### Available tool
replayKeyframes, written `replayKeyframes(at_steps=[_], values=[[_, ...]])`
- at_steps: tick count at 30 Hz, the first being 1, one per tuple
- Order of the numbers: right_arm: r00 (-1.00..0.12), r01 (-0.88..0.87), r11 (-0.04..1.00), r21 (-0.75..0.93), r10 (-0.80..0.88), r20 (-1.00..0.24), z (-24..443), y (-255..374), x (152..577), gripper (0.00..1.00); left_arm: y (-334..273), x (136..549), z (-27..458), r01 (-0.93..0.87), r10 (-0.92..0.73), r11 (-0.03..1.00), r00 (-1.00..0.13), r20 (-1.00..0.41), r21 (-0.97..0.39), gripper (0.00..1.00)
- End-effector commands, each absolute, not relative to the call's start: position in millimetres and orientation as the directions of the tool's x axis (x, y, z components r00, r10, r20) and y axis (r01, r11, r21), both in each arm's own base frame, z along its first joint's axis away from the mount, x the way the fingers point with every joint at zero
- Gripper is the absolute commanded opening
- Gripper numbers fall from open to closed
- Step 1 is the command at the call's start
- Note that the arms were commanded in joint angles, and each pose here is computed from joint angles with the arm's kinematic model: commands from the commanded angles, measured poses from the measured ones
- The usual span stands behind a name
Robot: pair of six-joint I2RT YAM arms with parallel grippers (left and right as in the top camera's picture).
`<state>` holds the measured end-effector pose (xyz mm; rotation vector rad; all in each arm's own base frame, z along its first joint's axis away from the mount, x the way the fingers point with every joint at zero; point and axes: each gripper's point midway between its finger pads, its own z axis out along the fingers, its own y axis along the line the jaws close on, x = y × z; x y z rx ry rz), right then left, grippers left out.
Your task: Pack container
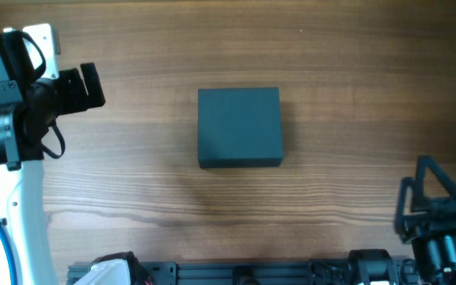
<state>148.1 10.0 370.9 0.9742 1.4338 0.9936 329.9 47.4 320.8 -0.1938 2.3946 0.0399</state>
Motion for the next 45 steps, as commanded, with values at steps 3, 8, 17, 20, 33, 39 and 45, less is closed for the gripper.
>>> replayKeyframes(at_steps=[3, 8, 17, 20, 33, 39, 45], values=[[0.009, -0.064, 0.803, 0.593, 0.594, -0.804, 398, 7, 143, 1.0, 50, 329, 324, -0.146, -0.112, 0.989, -0.722, -0.683, -0.007, 1.0], [0.22, 0.026, 0.922, 0.386, 0.371, -0.902, 434, -19, 138, 1.0, 50, 329, 324, -0.146, -0.112, 0.989, -0.722, -0.683, -0.007, 1.0], [0.142, 0.134, 0.926, 0.352, 0.333, -0.932, 408, -31, 140, 1.0, 50, 329, 324, -0.146, -0.112, 0.989, -0.722, -0.683, -0.007, 1.0], [0.058, 0.153, 0.928, 0.339, 0.334, -0.941, 388, -29, 141, 1.0, 50, 329, 324, -0.146, -0.112, 0.989, -0.722, -0.683, -0.007, 1.0], [-0.181, 0.233, 0.93, 0.284, 0.329, -0.927, 326, -29, 133, 1.0, 50, 329, 324, -0.146, -0.112, 0.989, -0.722, -0.683, -0.007, 1.0], [-0.189, 0.277, 0.874, 0.4, 0.458, -0.869, 315, -29, 130, 1.0, 50, 329, 324, -0.146, -0.112, 0.989, -0.722, -0.683, -0.007, 1.0], [-0.022, 0.336, 0.516, 0.788, 0.841, -0.541, 314, -29, 130, 1.0, 50, 329, 324, -0.146, -0.112, 0.989, -0.722, -0.683, -0.007, 1.0]])
